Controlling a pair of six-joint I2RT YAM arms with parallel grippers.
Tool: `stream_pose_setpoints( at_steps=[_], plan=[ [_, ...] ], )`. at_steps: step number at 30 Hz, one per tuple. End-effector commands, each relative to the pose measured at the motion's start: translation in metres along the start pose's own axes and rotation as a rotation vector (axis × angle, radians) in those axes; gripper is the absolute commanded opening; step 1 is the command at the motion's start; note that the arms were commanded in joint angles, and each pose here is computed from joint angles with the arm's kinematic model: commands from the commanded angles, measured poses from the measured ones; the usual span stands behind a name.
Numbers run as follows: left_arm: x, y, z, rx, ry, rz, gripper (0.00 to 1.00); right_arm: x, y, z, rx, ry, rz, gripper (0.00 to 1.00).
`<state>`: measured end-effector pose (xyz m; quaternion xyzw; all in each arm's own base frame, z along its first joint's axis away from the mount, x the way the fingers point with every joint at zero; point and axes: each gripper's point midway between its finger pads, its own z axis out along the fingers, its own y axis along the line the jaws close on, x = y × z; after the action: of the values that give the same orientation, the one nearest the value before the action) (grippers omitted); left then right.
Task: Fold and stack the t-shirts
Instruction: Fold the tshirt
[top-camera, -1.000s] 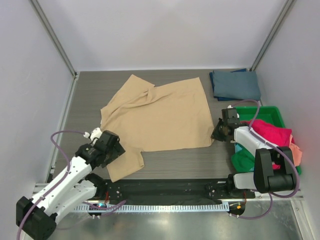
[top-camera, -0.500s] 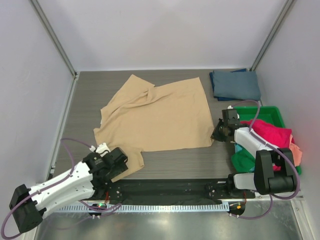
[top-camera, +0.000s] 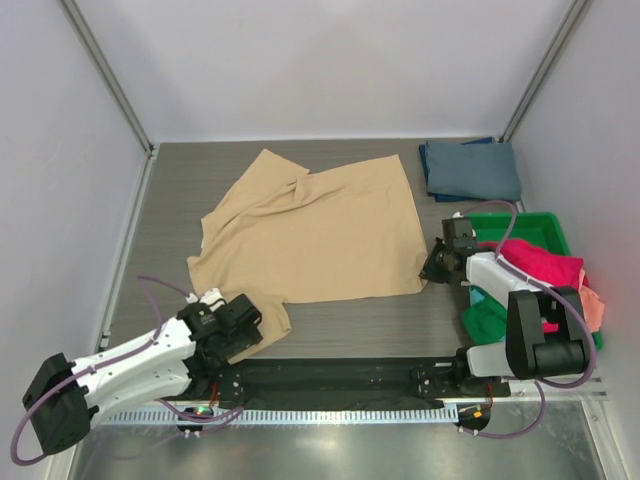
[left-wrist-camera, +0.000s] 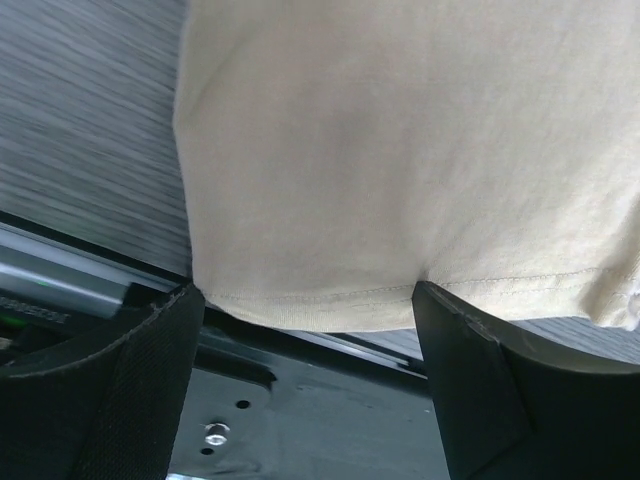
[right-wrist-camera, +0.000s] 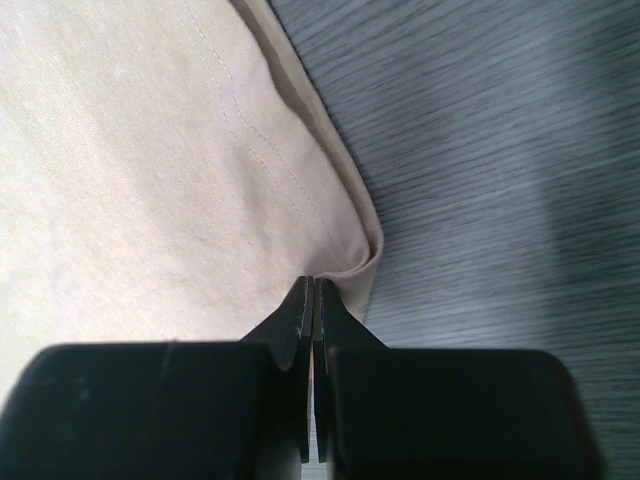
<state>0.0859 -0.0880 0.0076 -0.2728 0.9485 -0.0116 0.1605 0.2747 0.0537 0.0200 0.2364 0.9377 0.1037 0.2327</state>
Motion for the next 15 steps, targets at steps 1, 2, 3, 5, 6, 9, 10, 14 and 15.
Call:
stream_pose_setpoints(
  at_steps=[1,2,3,5,6,9,10,14,15],
  plan=[
    [0.007,-0.023,0.004,0.067,0.034,-0.013,0.84,-0.012,0.009,0.003,-0.028,-0.026,0.01,0.01],
    [0.009,-0.027,0.009,0.071,0.044,-0.017,0.84,-0.012,0.009,0.003,-0.029,-0.026,0.004,0.01],
    [0.01,-0.027,0.01,0.061,0.044,-0.016,0.83,-0.013,0.009,0.002,-0.027,-0.03,0.004,0.01],
    [0.008,-0.026,0.014,0.043,0.033,-0.004,0.8,-0.013,0.008,0.002,-0.024,-0.032,0.001,0.01],
    [0.007,-0.026,0.014,0.041,0.028,-0.005,0.78,-0.014,0.009,0.002,-0.025,-0.034,-0.001,0.01],
    [0.003,-0.028,0.016,0.051,0.003,-0.008,0.61,-0.014,0.008,0.003,-0.022,-0.032,0.002,0.01],
    [0.001,-0.03,0.015,0.06,-0.006,-0.011,0.54,-0.014,0.007,0.003,-0.021,-0.031,0.004,0.01],
    [-0.007,-0.037,0.006,0.088,-0.034,-0.002,0.46,-0.012,0.009,0.0,-0.033,-0.032,0.008,0.01],
    [-0.011,-0.043,-0.001,0.108,-0.041,-0.004,0.4,-0.013,0.009,-0.001,-0.035,-0.036,0.012,0.01]
  ],
)
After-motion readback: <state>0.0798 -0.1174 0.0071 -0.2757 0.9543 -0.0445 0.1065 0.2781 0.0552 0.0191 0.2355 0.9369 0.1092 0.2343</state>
